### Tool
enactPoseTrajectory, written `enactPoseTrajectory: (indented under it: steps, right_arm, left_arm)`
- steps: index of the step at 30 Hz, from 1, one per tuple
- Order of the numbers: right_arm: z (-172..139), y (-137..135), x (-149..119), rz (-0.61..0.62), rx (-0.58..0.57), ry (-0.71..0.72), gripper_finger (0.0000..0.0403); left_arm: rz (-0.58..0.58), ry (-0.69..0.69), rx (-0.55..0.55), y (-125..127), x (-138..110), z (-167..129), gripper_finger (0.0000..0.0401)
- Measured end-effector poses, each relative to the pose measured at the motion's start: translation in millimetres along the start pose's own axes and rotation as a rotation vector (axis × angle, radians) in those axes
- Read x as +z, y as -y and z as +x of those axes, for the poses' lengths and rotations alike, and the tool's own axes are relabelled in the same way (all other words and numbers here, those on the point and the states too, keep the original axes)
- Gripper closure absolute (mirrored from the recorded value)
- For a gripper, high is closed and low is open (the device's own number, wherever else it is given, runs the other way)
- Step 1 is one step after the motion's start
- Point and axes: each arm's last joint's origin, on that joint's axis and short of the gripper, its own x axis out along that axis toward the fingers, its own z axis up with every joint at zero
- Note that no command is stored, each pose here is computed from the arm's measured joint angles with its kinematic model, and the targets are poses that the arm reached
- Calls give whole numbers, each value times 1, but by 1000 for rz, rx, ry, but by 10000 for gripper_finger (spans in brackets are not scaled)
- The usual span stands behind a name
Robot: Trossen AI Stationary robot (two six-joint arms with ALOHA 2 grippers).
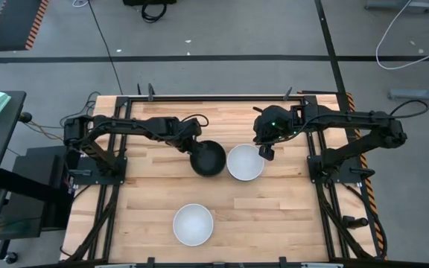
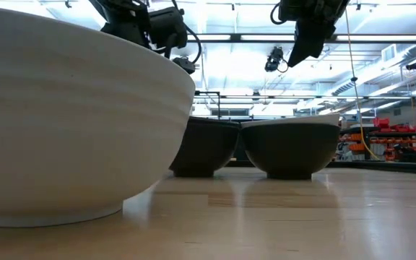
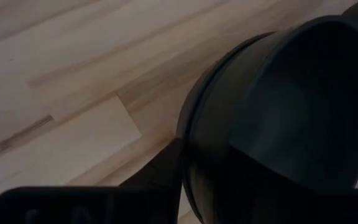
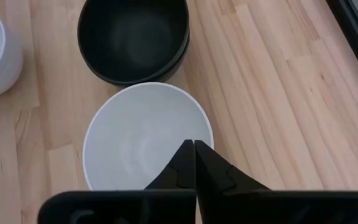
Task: Nest bowls inside each other
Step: Stack the top black bowl on top of the bottom black bowl
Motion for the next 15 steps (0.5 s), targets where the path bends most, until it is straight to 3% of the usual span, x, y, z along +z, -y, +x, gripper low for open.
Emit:
enactPoseTrajectory:
  steps: [6, 11, 15]
  right_arm:
    - [0, -2, 0, 21, 5, -1, 401]
    - [0, -7, -1, 19, 18, -3, 401]
    - [0, -13, -2, 11, 32, -5, 400]
  left_arm:
    - [17, 4, -9, -1, 1, -4, 302]
    - [0, 19, -12, -8, 3, -27, 304]
    - [-16, -12, 8, -13, -8, -51, 303]
